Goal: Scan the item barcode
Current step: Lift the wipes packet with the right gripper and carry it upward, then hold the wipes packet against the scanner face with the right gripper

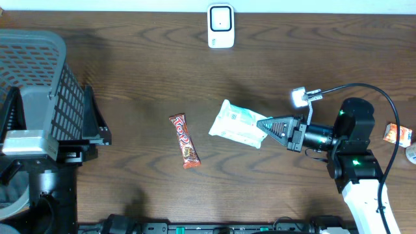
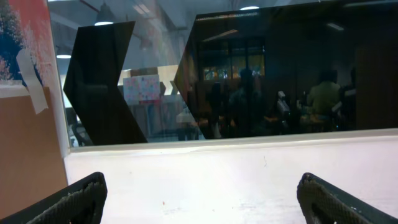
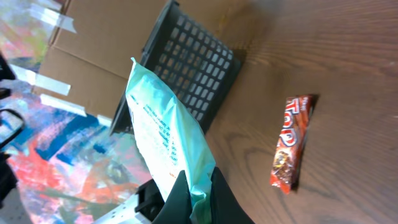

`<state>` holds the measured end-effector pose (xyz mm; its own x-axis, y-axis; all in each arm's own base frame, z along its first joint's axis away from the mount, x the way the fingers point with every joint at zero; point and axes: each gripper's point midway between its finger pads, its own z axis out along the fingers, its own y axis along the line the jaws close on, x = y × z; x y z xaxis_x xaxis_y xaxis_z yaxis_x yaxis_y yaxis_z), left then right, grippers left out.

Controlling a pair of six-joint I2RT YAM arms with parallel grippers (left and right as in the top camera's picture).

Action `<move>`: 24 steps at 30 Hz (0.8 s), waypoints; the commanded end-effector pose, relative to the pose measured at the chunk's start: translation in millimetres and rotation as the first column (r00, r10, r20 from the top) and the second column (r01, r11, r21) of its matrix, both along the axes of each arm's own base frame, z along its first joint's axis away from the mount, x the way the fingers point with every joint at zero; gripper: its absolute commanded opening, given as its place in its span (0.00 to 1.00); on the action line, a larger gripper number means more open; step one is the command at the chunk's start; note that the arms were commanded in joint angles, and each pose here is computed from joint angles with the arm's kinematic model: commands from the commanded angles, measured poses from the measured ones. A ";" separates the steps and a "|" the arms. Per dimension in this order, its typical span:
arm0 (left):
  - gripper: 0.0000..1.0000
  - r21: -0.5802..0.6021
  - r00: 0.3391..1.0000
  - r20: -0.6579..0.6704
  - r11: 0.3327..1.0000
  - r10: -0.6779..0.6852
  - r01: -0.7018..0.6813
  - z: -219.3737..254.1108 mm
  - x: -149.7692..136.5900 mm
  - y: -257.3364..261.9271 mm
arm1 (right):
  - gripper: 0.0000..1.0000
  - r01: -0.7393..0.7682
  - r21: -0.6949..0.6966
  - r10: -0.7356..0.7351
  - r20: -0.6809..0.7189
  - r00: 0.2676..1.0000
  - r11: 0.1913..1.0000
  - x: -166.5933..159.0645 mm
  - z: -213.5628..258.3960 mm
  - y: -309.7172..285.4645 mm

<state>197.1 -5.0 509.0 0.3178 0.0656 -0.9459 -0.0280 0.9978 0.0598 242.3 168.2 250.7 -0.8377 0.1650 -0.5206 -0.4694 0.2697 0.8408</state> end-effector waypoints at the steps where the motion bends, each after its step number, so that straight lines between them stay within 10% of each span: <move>1: 0.98 0.015 1.000 0.008 1.000 0.008 -0.008 1.4 -2.8 1.1 | 0.02 -0.023 0.033 0.024 -0.036 0.999 0.999 -5.2 7.7 0.7; 24: 0.98 0.015 1.000 0.008 1.000 0.008 -0.008 1.3 -2.8 1.0 | 0.02 0.478 -0.330 -0.392 0.296 0.871 0.814 134.7 5.7 2.0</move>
<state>197.2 -5.1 508.8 0.3171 0.0658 -0.9461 -0.0279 0.9978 0.0600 339.5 178.8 222.8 -0.7168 0.2486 -0.6514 -0.3587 0.6696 0.6503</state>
